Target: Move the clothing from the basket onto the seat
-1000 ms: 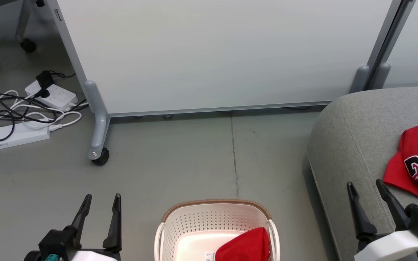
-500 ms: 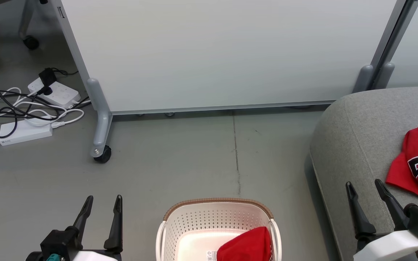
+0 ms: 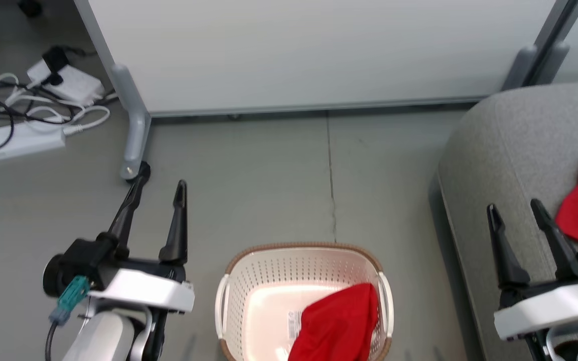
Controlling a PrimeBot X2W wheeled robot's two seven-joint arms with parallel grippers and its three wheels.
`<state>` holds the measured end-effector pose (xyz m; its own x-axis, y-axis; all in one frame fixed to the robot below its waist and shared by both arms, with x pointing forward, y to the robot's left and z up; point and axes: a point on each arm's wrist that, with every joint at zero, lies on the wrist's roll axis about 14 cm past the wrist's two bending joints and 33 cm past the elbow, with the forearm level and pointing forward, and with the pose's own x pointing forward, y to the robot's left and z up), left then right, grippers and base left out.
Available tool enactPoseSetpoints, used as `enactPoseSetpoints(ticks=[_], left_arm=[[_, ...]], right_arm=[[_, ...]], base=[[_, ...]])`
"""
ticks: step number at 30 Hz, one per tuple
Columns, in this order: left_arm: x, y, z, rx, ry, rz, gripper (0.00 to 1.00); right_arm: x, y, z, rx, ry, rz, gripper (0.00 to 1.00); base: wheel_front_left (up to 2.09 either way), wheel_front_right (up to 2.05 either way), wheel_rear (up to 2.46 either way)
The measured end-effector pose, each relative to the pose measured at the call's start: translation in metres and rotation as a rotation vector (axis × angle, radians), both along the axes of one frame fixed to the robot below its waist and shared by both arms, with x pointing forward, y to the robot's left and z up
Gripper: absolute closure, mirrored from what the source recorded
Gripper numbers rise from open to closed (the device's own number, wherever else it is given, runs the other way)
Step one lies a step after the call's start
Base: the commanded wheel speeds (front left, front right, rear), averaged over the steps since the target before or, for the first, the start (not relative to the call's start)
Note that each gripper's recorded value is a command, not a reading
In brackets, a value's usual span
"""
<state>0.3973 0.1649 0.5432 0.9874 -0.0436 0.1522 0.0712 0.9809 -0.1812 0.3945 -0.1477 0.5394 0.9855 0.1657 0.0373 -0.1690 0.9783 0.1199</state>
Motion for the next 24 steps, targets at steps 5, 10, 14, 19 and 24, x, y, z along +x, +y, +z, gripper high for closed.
enactPoseSetpoints(ticks=[5, 10, 14, 19, 24], left_arm=[[0.040, -0.042, -0.040, 0.012, 0.097, -0.142, 0.00], [0.060, -0.083, -0.104, 0.018, 0.255, -0.272, 0.00], [0.064, -0.115, -0.161, 0.016, 0.396, -0.385, 0.00], [0.060, -0.149, -0.231, 0.011, 0.582, -0.518, 0.00], [0.046, -0.180, -0.295, 0.010, 0.770, -0.643, 0.00]], right_arm=[[0.033, -0.001, -0.006, -0.003, -0.003, -0.005, 0.00], [0.058, -0.005, -0.025, -0.010, 0.018, -0.019, 0.00], [0.073, -0.011, -0.046, -0.013, 0.044, -0.035, 0.00], [0.088, -0.017, -0.073, -0.006, 0.071, -0.049, 0.00], [0.099, -0.025, -0.101, -0.009, 0.101, -0.067, 0.00]], base=[[0.00, 0.00, 0.00], [0.00, 0.00, 0.00], [0.00, 0.00, 0.00], [0.00, 0.00, 0.00], [0.00, 0.00, 0.00]])
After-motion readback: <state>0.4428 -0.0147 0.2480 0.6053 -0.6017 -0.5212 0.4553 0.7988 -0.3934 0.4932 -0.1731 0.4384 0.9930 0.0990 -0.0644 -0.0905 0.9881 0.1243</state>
